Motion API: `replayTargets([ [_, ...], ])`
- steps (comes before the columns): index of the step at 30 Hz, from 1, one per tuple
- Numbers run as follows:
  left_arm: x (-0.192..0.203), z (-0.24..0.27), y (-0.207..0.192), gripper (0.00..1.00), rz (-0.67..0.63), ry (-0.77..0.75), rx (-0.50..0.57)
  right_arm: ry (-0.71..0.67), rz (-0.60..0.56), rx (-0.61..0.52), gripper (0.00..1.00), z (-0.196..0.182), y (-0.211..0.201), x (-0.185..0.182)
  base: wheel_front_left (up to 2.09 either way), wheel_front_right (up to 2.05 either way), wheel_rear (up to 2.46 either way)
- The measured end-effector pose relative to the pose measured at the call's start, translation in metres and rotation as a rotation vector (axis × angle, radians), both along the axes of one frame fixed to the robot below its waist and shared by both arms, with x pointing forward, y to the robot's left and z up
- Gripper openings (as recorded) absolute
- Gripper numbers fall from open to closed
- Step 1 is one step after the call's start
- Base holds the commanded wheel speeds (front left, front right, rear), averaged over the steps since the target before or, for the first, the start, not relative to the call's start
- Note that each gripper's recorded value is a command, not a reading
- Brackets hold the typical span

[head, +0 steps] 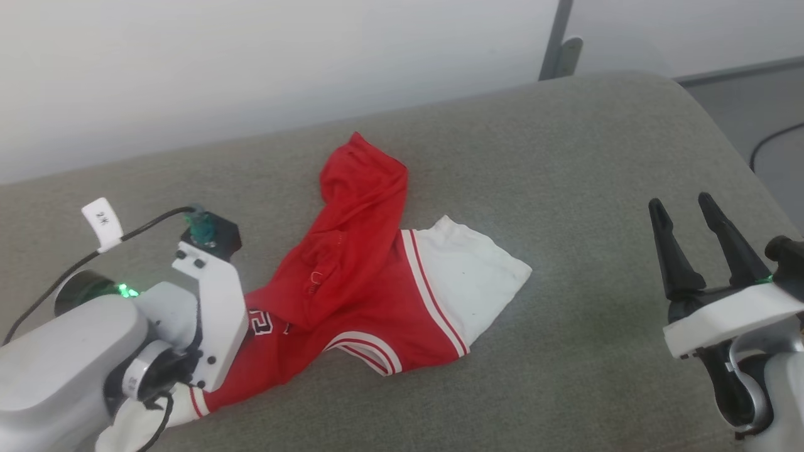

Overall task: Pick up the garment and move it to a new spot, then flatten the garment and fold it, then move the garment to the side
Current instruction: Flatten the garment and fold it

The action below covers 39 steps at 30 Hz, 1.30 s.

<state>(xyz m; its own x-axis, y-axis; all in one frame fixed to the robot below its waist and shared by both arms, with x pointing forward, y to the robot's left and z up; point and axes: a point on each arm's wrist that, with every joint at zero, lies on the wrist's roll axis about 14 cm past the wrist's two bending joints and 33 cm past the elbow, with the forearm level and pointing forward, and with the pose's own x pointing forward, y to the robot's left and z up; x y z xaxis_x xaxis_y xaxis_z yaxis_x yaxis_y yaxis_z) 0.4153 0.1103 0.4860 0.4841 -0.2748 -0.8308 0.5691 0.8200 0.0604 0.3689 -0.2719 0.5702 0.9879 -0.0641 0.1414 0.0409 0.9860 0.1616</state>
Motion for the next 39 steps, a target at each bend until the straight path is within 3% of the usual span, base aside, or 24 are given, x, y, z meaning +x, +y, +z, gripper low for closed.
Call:
replayTargets([
  [8,0.030,-0.027,-0.028,1.00,-0.184,-0.060,0.048,0.008,-0.022,-0.001,1.00,-0.003,-0.007,0.002,0.00,0.00,0.00],
  [15,0.046,-0.068,-0.040,1.00,-0.239,-0.003,0.056,0.033,-0.054,0.001,1.00,-0.014,-0.020,0.007,0.00,0.00,0.00],
  [17,0.047,-0.078,-0.046,0.00,-0.234,0.033,0.038,0.045,-0.061,0.003,1.00,-0.018,-0.022,0.008,0.00,0.00,0.00],
  [28,0.099,-0.059,-0.048,0.00,-0.151,-0.040,-0.015,0.077,-0.077,0.001,1.00,-0.032,-0.031,0.016,0.00,0.00,0.00],
  [33,0.138,-0.048,-0.028,0.03,-0.039,-0.106,-0.015,0.086,-0.063,-0.004,1.00,-0.035,-0.029,0.028,0.00,0.00,0.00],
  [35,0.155,-0.056,-0.013,0.40,0.032,-0.115,-0.004,0.099,-0.053,-0.005,1.00,-0.040,-0.026,0.033,0.00,0.00,0.00],
  [36,0.158,-0.061,-0.007,0.41,0.063,-0.104,-0.003,0.105,-0.051,-0.004,1.00,-0.043,-0.026,0.034,0.00,0.00,0.00],
  [37,0.160,-0.067,-0.003,0.50,0.082,-0.096,0.000,0.109,-0.051,-0.006,1.00,-0.044,-0.026,0.036,0.00,0.00,0.00],
  [38,0.161,-0.072,0.000,0.93,0.099,-0.089,0.002,0.109,-0.051,-0.008,1.00,-0.045,-0.027,0.038,0.00,0.00,0.00],
  [39,0.163,-0.077,0.001,1.00,0.117,-0.079,-0.005,0.112,-0.051,-0.009,1.00,-0.046,-0.027,0.039,0.00,0.00,0.00],
])
